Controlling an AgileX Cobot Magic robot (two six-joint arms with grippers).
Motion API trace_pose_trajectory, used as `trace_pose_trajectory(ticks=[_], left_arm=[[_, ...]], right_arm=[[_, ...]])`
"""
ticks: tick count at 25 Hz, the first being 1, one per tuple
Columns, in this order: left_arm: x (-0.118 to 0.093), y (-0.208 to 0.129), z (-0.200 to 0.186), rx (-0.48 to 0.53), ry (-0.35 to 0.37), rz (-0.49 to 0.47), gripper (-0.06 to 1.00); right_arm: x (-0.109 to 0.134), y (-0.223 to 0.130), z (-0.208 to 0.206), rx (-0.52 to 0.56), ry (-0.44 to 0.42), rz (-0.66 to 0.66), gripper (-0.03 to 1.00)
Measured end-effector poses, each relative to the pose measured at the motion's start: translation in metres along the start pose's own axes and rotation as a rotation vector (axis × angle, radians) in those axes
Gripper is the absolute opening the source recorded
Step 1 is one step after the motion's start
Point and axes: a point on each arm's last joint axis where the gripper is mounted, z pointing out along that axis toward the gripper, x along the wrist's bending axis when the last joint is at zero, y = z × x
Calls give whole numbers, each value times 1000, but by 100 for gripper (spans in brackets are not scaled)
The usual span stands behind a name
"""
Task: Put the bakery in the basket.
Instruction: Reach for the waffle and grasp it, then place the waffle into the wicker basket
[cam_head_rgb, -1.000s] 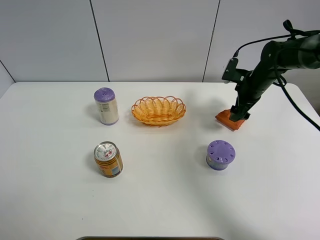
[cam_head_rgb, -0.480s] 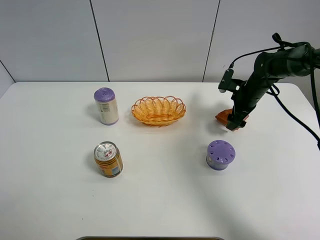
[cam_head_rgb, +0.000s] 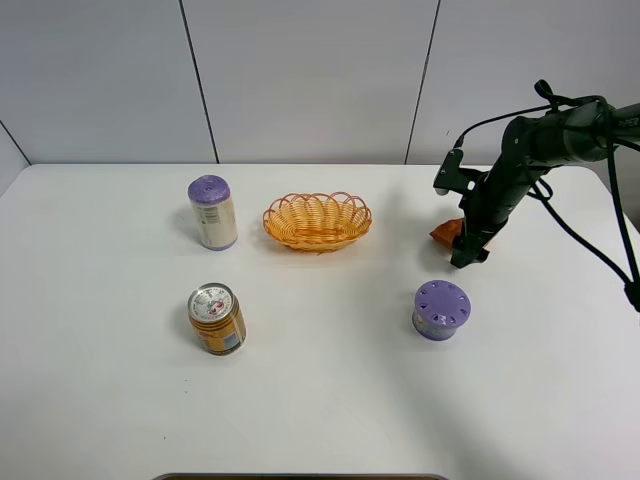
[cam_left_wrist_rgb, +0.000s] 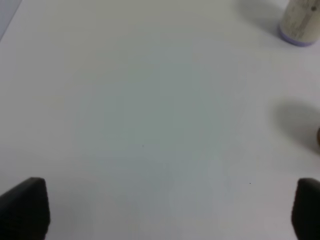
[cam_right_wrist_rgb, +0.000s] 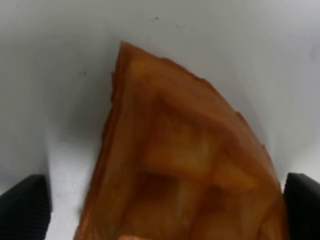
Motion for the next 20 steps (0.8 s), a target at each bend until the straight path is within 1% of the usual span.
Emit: trace_pose_trajectory(ticks=[2, 4, 20], left_arm=[[0, 0, 0, 0, 0, 0, 99], [0, 0, 0, 0, 0, 0, 99], [0, 0, 0, 0, 0, 0, 99]], right_arm=[[0, 0, 0, 0, 0, 0, 80], [0, 0, 0, -1, -2, -1, 70], [-1, 0, 0, -3, -6, -2, 70]])
